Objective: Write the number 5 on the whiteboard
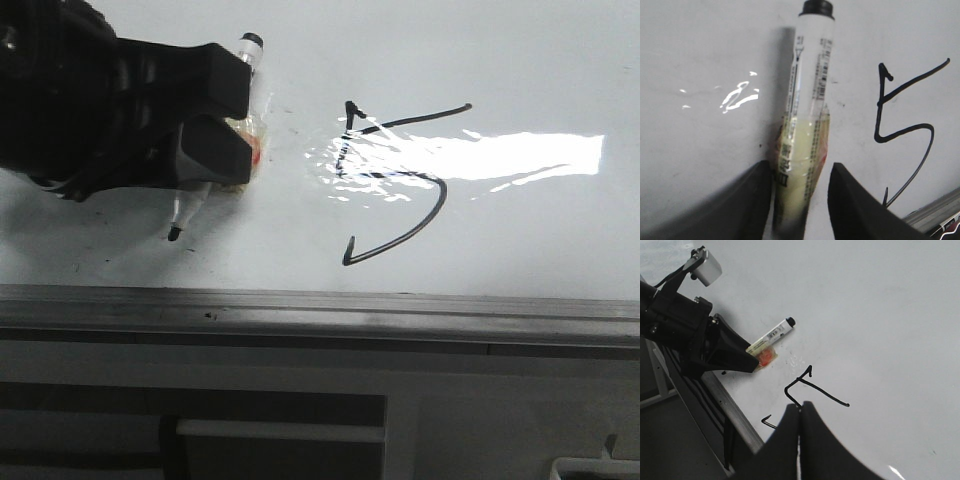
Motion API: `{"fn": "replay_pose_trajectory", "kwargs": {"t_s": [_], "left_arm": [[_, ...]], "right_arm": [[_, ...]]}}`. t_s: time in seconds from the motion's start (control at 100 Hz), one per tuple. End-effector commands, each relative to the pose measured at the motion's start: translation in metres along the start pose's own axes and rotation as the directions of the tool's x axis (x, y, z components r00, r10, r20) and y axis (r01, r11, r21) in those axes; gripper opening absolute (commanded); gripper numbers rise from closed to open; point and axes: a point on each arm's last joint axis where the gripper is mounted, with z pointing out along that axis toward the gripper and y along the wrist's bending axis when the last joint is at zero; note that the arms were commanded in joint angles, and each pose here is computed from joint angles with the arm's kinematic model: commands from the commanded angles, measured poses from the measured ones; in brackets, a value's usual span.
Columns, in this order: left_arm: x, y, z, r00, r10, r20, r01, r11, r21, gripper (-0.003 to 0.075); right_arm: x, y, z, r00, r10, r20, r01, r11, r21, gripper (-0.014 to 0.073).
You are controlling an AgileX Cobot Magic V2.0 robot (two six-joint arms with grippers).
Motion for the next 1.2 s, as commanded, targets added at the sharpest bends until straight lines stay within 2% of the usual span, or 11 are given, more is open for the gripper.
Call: {"fn": "replay_pose_trajectory", "kwargs": {"t_s": [0.0, 0.15, 0.19, 0.37, 0.44, 0.51, 0.6, 0.65, 0.76, 0.97, 1.189], "left_arm": [[-0.014, 0.004, 0.001, 0.994, -0.032, 0.101, 0.037, 0.998, -0.047, 0.0319], [-0.016, 0.004, -0.001, 0.993, -0.033, 0.114, 0.039, 0.998, -0.048, 0.0519], [-0.019, 0.003, -0.005, 0.991, -0.037, 0.131, 0.042, 0.998, -0.04, 0.0547], [-0.044, -0.006, -0.054, 0.967, -0.03, 0.254, 0.012, 0.997, 0.072, 0.0547], [-0.053, -0.006, -0.085, 0.942, -0.013, 0.337, -0.027, 0.993, 0.112, 0.0512], [-0.056, -0.003, -0.118, 0.902, 0.028, 0.43, -0.089, 0.988, 0.124, 0.0439], [-0.049, 0.007, -0.156, 0.834, 0.099, 0.542, -0.176, 0.98, 0.092, 0.0302], [-0.041, 0.014, -0.174, 0.792, 0.134, 0.596, -0.214, 0.974, 0.067, 0.0198], [-0.01, 0.029, -0.191, 0.744, 0.183, 0.643, -0.262, 0.965, 0.028, -0.0023], [0.031, 0.046, -0.194, 0.724, 0.18, 0.666, -0.264, 0.964, 0.026, -0.002], [0.037, 0.049, -0.194, 0.721, 0.173, 0.67, -0.26, 0.965, 0.03, -0.002]], "right_arm": [[-0.012, -0.002, -0.003, 0.997, -0.013, 0.08, 0.013, 1.0, 0.004, -0.006], [-0.012, -0.003, -0.003, 0.996, -0.023, 0.086, 0.022, 1.0, 0.013, -0.006], [-0.013, -0.004, -0.003, 0.995, -0.032, 0.091, 0.029, 0.999, 0.027, -0.006], [-0.007, -0.026, -0.019, 0.991, -0.012, 0.134, -0.008, 0.988, 0.152, -0.006], [0.003, -0.036, -0.03, 0.988, 0.003, 0.152, -0.031, 0.982, 0.184, -0.006], [0.019, -0.046, -0.04, 0.986, 0.024, 0.164, -0.058, 0.976, 0.208, -0.0059], [0.046, -0.056, -0.051, 0.983, 0.065, 0.173, -0.106, 0.965, 0.239, -0.0058], [0.064, -0.06, -0.054, 0.98, 0.078, 0.181, -0.123, 0.96, 0.253, -0.0058], [0.095, -0.061, -0.056, 0.974, 0.096, 0.204, -0.147, 0.958, 0.246, -0.0059], [0.116, -0.059, -0.059, 0.955, 0.117, 0.271, -0.176, 0.963, 0.205, -0.0064], [0.117, -0.06, -0.06, 0.953, 0.121, 0.276, -0.181, 0.962, 0.205, -0.0064]]}}
